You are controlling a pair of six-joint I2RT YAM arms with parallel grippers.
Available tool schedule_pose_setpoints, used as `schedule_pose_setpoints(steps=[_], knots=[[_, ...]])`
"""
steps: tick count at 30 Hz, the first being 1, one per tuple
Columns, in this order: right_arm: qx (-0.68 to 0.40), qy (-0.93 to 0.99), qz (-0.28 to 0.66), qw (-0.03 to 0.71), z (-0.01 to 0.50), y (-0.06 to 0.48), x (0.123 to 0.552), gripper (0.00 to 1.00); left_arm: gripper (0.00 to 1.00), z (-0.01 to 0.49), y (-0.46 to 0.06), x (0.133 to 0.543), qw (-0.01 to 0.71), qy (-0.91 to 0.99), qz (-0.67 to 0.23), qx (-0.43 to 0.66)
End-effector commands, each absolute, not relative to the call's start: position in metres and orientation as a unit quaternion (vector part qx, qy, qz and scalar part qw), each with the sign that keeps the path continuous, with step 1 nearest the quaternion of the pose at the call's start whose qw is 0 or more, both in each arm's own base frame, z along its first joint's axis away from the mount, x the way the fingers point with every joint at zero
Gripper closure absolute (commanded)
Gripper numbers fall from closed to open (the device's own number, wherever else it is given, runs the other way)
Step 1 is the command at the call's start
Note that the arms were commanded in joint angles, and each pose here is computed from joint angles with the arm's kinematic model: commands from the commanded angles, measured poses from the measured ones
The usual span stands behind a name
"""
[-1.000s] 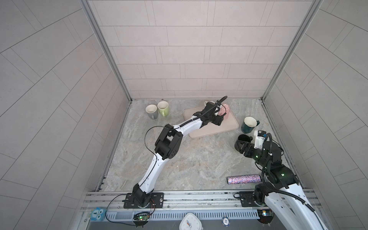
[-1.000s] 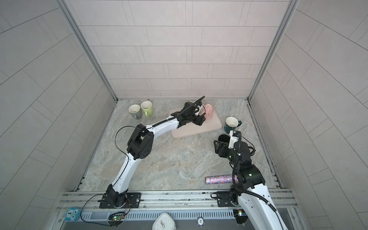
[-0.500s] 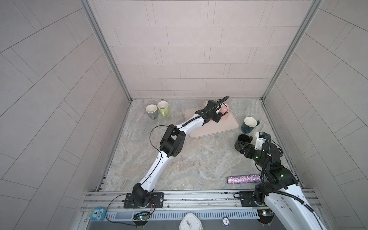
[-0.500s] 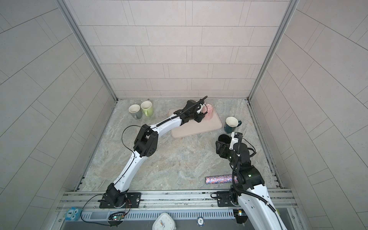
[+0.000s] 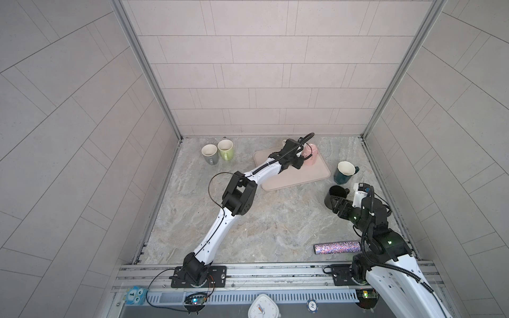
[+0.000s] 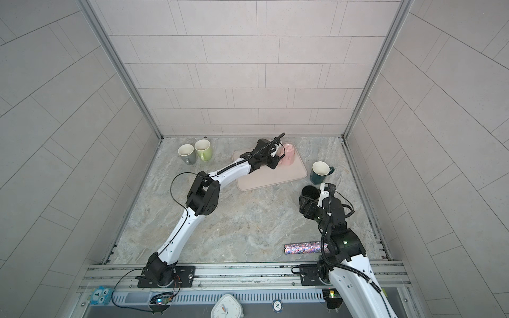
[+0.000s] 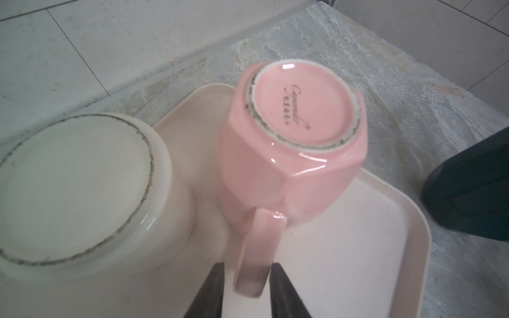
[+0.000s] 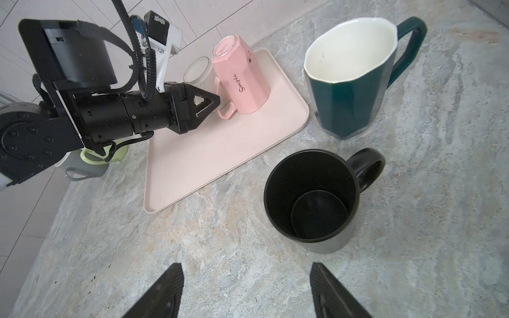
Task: Turn the mug right side up
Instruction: Move the mug to the tray.
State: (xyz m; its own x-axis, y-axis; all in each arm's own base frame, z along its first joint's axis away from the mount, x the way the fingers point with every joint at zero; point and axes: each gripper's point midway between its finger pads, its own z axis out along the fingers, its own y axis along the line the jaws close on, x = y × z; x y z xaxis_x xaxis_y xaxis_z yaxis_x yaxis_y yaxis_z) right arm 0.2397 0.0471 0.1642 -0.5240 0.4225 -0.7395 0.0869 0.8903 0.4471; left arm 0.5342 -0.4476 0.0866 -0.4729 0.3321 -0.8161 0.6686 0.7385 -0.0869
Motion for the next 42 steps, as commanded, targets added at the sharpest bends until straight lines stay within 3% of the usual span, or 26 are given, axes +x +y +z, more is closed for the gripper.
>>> schedule_pose_setpoints(steps=[1, 6, 13, 27, 30, 33, 42], knots=[[0.152, 0.857, 0.17, 0.462, 0.161, 0.044, 0.239, 0.26, 0.7, 0.101, -0.457, 0.545, 0.441, 0.819, -0.225, 0.292], [0.152, 0.858, 0.168, 0.46, 0.16, 0.043, 0.239, 0.26, 0.79, 0.101, -0.458, 0.546, 0.44, 0.819, -0.226, 0.292], [0.153, 0.859, 0.167, 0.459, 0.16, 0.043, 0.237, 0.26, 0.73, 0.1, -0.456, 0.547, 0.438, 0.821, -0.217, 0.293], [0.153, 0.857, 0.165, 0.464, 0.164, 0.041, 0.233, 0.26, 0.76, 0.088, -0.449, 0.54, 0.398, 0.848, -0.205, 0.286], [0.151, 0.857, 0.163, 0.466, 0.164, 0.04, 0.232, 0.26, 0.8, 0.084, -0.447, 0.536, 0.385, 0.853, -0.2, 0.29], [0.152, 0.858, 0.16, 0.464, 0.162, 0.039, 0.231, 0.26, 0.99, 0.082, -0.446, 0.535, 0.38, 0.855, -0.197, 0.293], [0.146, 0.857, 0.161, 0.467, 0.166, 0.04, 0.229, 0.26, 1.0, 0.079, -0.435, 0.534, 0.369, 0.868, -0.172, 0.284]])
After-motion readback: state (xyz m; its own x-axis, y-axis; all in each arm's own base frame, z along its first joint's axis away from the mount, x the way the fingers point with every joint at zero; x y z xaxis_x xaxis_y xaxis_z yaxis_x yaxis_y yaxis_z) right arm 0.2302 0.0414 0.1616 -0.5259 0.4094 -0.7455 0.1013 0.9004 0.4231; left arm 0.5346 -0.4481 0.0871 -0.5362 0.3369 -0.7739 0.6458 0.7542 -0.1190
